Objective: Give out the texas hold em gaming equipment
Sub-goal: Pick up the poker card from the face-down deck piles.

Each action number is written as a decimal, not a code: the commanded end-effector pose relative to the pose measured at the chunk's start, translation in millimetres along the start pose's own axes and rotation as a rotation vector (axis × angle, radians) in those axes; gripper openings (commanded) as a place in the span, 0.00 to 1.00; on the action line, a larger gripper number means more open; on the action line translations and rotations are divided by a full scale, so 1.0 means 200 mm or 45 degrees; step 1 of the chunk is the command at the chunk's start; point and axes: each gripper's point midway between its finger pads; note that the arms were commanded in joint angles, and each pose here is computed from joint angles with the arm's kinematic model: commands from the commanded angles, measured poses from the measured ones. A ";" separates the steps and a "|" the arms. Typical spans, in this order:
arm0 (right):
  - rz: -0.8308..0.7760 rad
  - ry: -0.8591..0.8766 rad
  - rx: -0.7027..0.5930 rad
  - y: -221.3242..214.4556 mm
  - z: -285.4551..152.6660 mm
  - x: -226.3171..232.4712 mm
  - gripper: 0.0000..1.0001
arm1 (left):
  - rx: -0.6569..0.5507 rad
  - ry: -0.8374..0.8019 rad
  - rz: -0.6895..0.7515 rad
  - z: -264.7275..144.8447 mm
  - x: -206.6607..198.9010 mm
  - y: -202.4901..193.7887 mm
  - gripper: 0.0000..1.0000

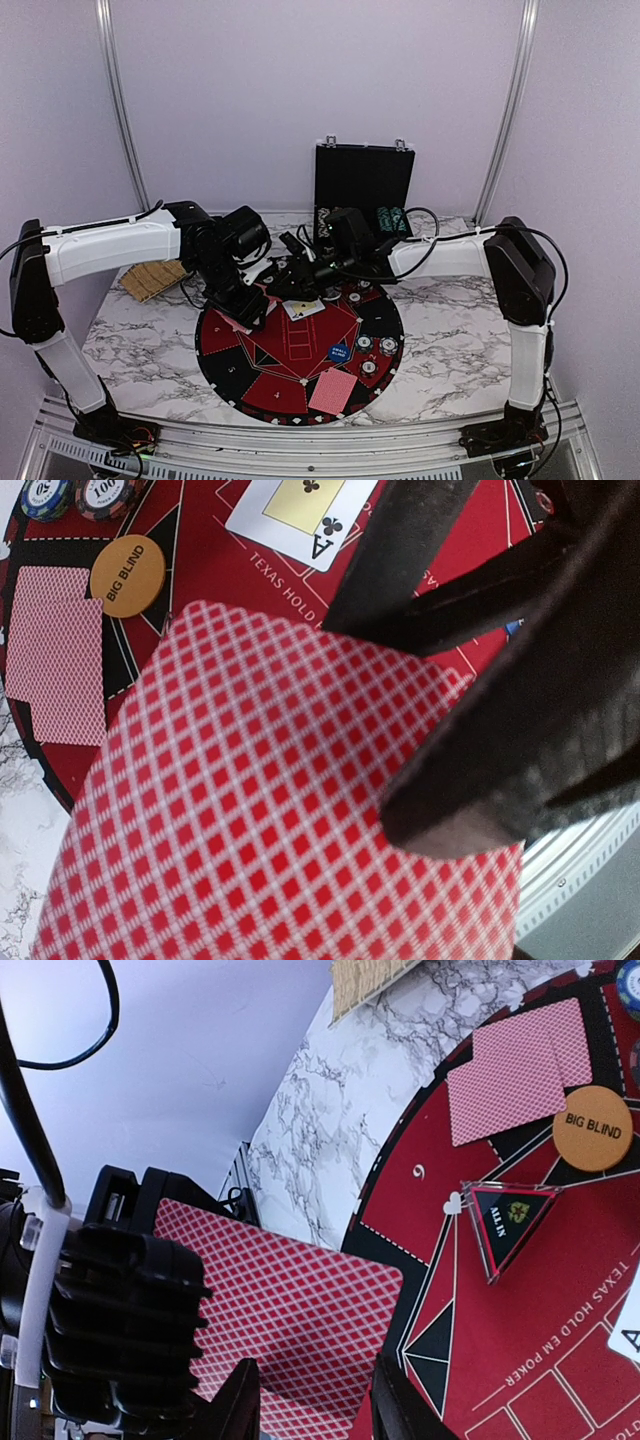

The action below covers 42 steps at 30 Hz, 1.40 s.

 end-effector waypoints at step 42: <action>-0.012 0.037 -0.054 0.07 -0.02 0.06 0.27 | -0.020 0.006 0.006 -0.04 0.00 0.01 0.41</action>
Point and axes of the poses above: each gripper's point midway between its finger pads, its own z axis out along the fingers, its own x axis along the line the jaws close on, y = z × x, and after that the axes turned 15 degrees about z, right-handed
